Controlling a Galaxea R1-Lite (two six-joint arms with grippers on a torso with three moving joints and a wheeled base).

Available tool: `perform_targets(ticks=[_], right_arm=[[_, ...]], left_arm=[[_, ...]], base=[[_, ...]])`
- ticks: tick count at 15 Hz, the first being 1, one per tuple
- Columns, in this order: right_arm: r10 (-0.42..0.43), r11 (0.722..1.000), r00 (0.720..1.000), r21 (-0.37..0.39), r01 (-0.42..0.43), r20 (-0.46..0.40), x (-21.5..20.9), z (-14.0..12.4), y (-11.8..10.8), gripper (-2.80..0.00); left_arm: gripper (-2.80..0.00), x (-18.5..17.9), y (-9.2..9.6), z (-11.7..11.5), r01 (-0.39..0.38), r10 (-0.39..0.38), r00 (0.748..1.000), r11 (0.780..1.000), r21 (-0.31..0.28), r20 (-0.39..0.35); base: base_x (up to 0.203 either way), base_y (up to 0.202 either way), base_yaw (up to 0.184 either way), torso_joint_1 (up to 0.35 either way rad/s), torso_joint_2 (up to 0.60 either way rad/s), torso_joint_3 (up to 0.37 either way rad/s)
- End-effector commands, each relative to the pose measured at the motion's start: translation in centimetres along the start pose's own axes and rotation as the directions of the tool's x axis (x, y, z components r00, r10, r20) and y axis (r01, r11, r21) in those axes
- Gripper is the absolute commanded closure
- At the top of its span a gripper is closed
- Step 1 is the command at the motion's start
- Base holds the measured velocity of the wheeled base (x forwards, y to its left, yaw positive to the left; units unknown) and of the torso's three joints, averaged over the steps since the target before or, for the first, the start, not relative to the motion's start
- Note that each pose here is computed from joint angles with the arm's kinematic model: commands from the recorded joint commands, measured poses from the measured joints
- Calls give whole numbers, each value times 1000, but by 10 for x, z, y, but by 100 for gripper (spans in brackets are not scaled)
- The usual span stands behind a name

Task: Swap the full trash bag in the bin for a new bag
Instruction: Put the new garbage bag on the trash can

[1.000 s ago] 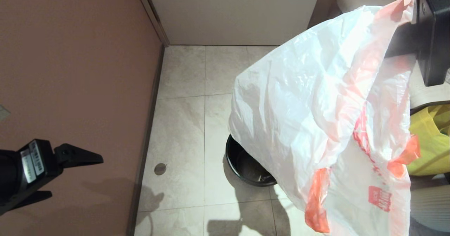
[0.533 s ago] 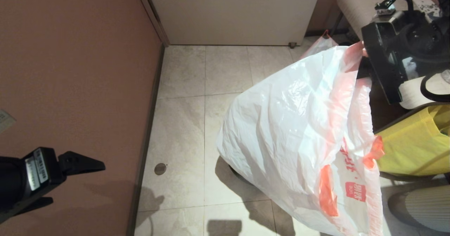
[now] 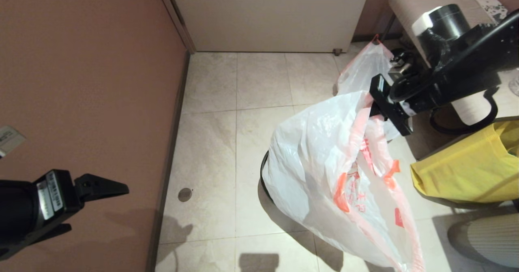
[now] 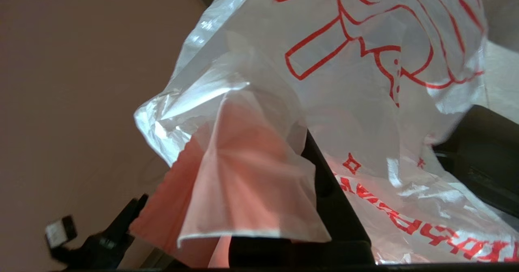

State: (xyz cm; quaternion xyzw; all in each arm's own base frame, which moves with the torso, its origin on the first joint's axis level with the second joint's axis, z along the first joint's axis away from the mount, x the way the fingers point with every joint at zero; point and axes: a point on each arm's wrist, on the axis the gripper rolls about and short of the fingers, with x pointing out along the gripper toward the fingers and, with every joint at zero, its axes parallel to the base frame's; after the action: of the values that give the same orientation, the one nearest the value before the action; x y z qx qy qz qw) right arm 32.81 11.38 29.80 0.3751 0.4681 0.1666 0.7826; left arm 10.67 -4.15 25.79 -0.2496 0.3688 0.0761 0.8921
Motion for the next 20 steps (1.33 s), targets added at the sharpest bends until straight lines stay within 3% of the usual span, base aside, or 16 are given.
perform_targets(ticks=[1, 4, 7, 10, 12, 16, 20], right_arm=[[-97, 994, 994, 52, 99, -40, 41, 12, -23, 0], [-159, 983, 987, 85, 160, -17, 56, 23, -39, 0], [-43, 999, 996, 19, 41, 84, 53, 31, -23, 0], [99, 988, 968, -138, -68, 231, 29, 40, -2, 0], [102, 971, 952, -239, -32, 288, 16, 45, -4, 0], [-36, 931, 966, -344, 126, 254, 32, 36, -29, 0], [-114, 887, 967, -415, 203, 229, 40, 36, -45, 0]], left_arm=[[-280, -1, 1, -1, 1, -1, 1000, 1000, -2, -1], [-280, 6, -2, -3, 9, -9, 1000, 1000, 5, -16], [-280, 16, -3, -5, 38, -38, 999, 999, -1, 19], [-280, 25, -6, -6, 48, -48, 998, 999, -2, 31], [-280, 35, -13, -4, 52, -52, 998, 999, -1, 32], [-280, 85, -35, -3, 26, -26, 1000, 999, 22, 1], [-280, 154, -74, 7, 60, -64, 997, 994, 92, 41]], base=[[0, 0, 0, 0, 0, 0], [0, 0, 0, 0, 0, 0], [0, 0, 0, 0, 0, 0], [0, 0, 0, 0, 0, 0], [0, 0, 0, 0, 0, 0], [0, 0, 0, 0, 0, 0], [0, 0, 0, 0, 0, 0]])
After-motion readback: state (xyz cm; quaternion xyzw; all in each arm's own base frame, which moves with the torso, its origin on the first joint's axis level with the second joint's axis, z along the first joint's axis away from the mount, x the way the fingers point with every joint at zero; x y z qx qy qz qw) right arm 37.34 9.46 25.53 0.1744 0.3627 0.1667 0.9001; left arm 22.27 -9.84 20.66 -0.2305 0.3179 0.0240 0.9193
